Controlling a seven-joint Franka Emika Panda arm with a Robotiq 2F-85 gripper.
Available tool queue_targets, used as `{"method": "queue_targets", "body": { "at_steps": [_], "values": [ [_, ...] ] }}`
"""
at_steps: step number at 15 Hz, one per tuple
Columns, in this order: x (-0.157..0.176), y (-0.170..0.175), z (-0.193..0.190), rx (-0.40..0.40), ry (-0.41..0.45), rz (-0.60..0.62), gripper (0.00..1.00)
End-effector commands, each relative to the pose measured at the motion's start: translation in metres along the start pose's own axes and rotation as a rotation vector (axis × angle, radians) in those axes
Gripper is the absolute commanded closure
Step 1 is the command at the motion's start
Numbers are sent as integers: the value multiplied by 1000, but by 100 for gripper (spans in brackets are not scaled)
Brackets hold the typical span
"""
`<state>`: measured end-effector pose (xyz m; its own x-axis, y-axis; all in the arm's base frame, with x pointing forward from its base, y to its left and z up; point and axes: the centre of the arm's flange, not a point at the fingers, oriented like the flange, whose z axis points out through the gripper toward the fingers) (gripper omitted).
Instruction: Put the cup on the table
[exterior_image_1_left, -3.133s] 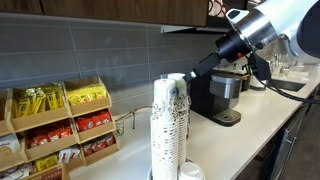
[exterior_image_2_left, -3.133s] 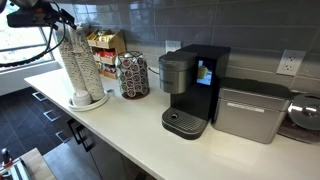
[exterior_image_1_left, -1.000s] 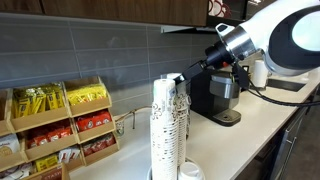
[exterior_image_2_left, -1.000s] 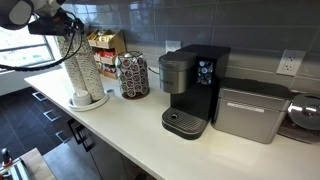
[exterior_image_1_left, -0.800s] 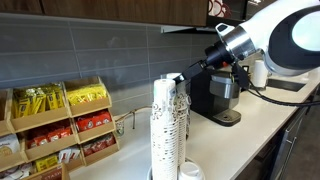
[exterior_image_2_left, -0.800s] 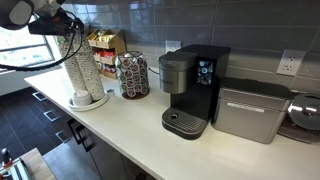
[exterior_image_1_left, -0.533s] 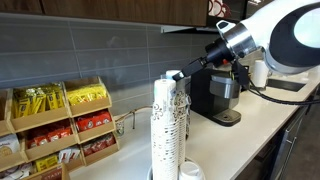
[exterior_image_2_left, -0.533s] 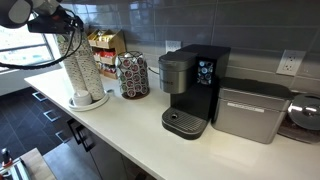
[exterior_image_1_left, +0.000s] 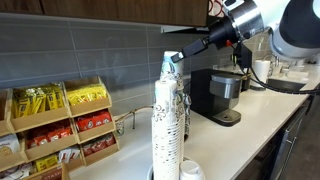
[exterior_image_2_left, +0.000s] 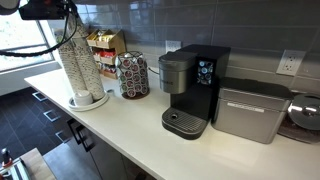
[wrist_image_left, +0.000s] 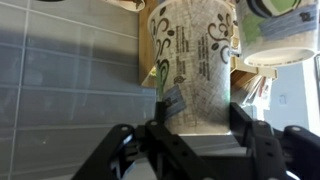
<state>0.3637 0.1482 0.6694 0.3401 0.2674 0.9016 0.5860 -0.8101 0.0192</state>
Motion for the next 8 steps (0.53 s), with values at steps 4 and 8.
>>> {"method": "queue_targets", "body": {
  "at_steps": [4,8],
  "values": [
    [42,-2,-38,-60,47,-78,62],
    [62,1,-58,-126,46,-123,62]
  ]
}}
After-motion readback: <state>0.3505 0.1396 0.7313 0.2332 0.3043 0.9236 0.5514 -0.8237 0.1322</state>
